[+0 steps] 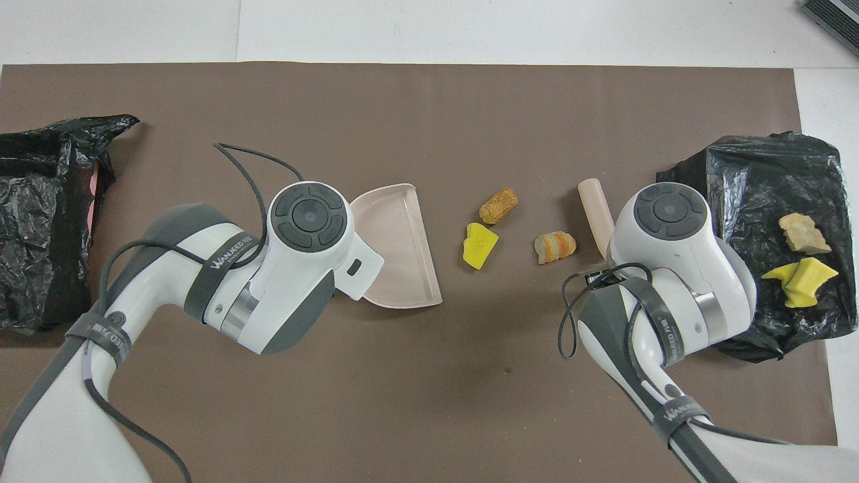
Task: Sweep and dump trash in bin
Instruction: 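Move the dustpan toward the debris while the right gripper grasps the brush, then sweep the remaining debris into the dustpan with the right gripper's brush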
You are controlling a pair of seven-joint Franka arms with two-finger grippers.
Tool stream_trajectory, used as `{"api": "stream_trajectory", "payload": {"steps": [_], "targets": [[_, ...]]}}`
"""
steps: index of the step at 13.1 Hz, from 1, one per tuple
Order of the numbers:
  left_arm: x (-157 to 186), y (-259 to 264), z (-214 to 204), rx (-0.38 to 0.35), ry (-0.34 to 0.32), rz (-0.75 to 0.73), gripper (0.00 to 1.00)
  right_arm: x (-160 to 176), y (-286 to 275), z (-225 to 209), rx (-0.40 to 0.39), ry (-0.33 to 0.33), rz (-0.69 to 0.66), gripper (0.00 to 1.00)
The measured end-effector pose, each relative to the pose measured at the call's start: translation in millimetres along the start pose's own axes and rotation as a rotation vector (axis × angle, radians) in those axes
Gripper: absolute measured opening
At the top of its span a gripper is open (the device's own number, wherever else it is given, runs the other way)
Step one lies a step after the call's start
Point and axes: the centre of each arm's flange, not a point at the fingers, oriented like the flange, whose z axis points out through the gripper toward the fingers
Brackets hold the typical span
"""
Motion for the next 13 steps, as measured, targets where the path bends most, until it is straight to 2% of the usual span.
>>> {"api": "stream_trajectory", "payload": {"steps": [4, 7, 11, 13], "targets": [[-2, 11, 7, 0.009, 0.010, 0.011, 0.33, -6, -61, 5, 0.091, -0.027, -0.003, 0.26], [-1, 15, 11, 0.004, 0.006, 0.015, 0.33, -12, -110, -2, 0.154, -0.012, -0.027, 0.26], [-5, 24, 22, 0.000, 0.006, 0.019, 0.33, -29, -182, -16, 0.317, -0.012, -0.002, 0.26], [-10, 26, 23, -0.003, 0.002, 0.015, 0.33, -37, -209, -22, 0.426, -0.035, 0.036, 0.26]]}}
